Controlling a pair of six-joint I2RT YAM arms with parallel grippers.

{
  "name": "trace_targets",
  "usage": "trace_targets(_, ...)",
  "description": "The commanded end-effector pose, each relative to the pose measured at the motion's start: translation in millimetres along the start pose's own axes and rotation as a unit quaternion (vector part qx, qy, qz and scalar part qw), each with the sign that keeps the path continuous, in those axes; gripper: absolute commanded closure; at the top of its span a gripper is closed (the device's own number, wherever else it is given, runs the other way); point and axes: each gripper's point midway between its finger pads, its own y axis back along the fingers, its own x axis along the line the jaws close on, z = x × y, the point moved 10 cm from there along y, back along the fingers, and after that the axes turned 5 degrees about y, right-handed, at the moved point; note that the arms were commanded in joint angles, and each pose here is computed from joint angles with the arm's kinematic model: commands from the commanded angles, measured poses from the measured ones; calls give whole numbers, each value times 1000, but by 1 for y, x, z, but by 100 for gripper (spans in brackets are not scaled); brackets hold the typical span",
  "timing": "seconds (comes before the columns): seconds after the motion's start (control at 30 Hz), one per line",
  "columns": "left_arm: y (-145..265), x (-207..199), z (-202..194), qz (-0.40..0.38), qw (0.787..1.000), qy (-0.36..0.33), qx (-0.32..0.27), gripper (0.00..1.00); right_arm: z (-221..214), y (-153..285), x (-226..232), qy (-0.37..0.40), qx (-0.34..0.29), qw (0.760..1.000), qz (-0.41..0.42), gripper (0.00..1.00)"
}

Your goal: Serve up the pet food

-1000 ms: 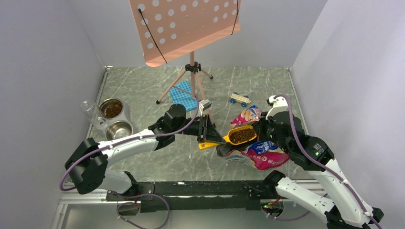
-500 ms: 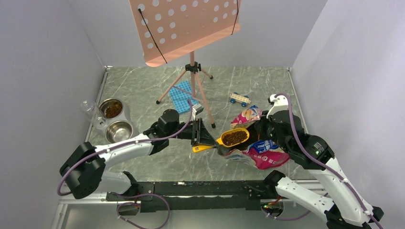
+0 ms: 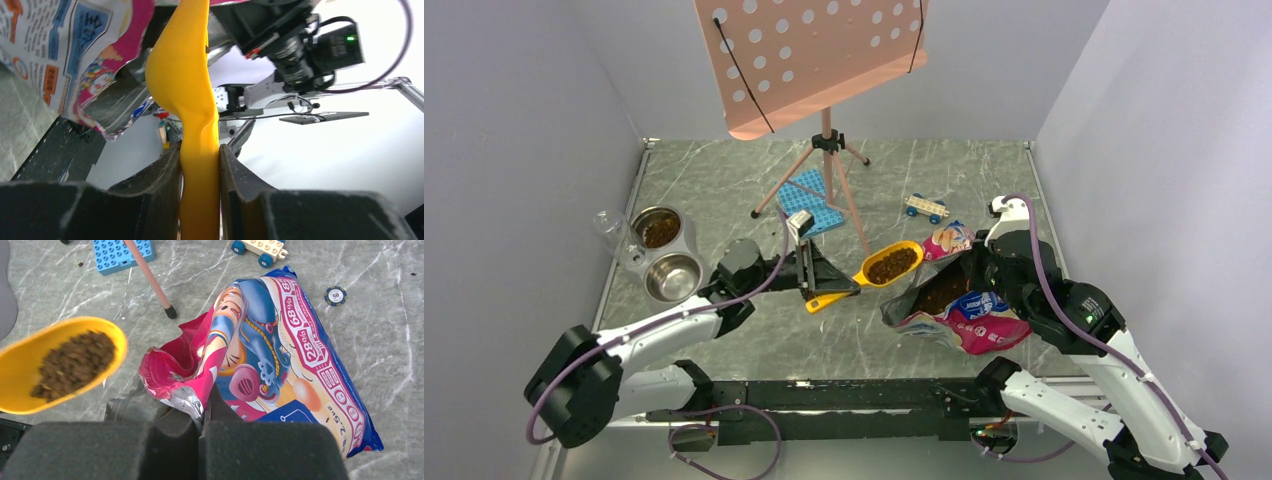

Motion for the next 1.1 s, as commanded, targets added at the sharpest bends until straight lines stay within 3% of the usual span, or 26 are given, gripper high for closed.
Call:
trace_targets(0.0, 19, -31, 2, -54, 997, -58, -25, 100, 40, 21, -1, -54, -118, 992, 6, 100)
trace_targets(0.2, 49, -30, 14, 5, 995, -54, -89, 100, 40, 19, 1, -54, -117, 992, 11, 100)
trace_targets(0.4, 89, -30, 38, 64, 977, -50, -197, 100, 42, 18, 3, -50, -116, 992, 18, 100)
trace_targets(0.53, 126, -19, 51, 93, 955, -29, -281, 100, 42, 19, 2, -48, -118, 992, 20, 100)
trace_targets(0.77, 191, -5, 53, 143, 896, -6, -420, 100, 40, 21, 1, -46, -121, 991, 23, 100)
trace_targets(1.07, 213, 26, 30, 130, 843, 51, -520, 100, 40, 24, 3, -32, -123, 991, 48, 100)
